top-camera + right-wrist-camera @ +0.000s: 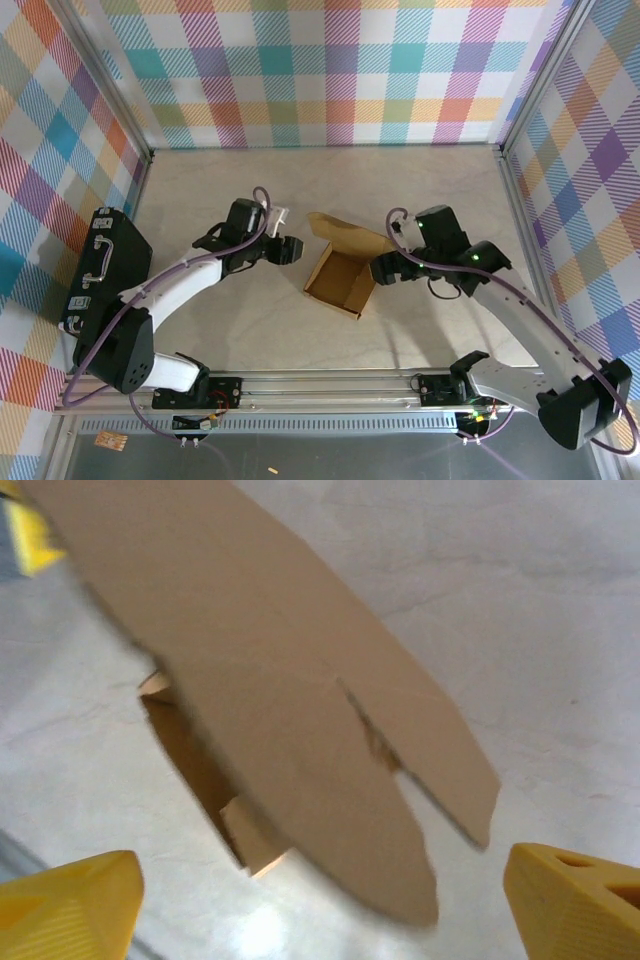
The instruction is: Fold the paper box
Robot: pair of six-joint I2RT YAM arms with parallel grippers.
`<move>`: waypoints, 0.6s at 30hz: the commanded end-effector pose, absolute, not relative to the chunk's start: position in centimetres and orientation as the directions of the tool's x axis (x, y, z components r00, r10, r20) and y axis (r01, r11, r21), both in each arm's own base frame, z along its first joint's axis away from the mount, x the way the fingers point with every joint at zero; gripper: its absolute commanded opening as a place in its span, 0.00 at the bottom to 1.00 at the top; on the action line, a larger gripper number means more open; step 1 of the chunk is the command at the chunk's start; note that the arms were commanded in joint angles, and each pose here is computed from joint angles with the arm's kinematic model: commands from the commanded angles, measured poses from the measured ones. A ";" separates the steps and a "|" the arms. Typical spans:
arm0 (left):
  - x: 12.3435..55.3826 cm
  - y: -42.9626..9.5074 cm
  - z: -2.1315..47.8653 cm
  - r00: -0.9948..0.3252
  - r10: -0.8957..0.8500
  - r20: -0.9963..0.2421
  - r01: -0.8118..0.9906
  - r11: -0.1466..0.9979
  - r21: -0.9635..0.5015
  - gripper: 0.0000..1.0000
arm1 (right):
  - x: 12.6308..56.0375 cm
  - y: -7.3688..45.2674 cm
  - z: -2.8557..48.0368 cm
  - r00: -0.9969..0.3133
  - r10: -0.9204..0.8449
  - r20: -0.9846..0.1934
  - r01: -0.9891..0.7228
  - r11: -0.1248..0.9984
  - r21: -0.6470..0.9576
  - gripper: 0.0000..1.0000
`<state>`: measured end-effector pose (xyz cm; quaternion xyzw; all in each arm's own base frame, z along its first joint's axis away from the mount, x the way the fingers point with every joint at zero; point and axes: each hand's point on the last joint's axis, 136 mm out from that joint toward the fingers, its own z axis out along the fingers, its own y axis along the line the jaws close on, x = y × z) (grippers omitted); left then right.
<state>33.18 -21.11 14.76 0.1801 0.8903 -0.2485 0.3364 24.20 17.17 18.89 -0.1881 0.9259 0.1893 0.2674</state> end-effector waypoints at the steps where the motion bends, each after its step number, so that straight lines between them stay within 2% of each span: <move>1: 32.0 -22.8 16.4 -0.558 0.220 -0.800 0.662 0.700 -0.269 0.61 | 28.1 17.4 18.4 -0.729 -0.309 -0.610 -0.474 0.872 0.125 0.86; 4: 32.7 -22.3 16.2 -0.358 0.320 -0.877 0.718 0.695 -0.040 0.61 | 30.2 17.8 18.8 -0.699 -0.318 -0.641 -0.471 0.879 0.078 0.81; 8: 34.6 -23.0 17.8 -0.165 0.370 -0.914 0.725 0.674 0.142 0.68 | 32.2 18.9 19.4 -0.642 -0.352 -0.682 -0.516 0.855 0.045 0.78; 14: 37.9 -23.8 18.2 -0.012 0.403 -0.915 0.679 0.675 0.289 0.69 | 34.6 19.5 18.6 -0.643 -0.385 -0.662 -0.528 0.849 0.019 0.73; 18: 38.7 -24.0 18.6 0.032 0.384 -0.923 0.675 0.673 0.304 0.68 | 34.2 18.6 19.4 -0.632 -0.377 -0.678 -0.532 0.846 0.026 0.75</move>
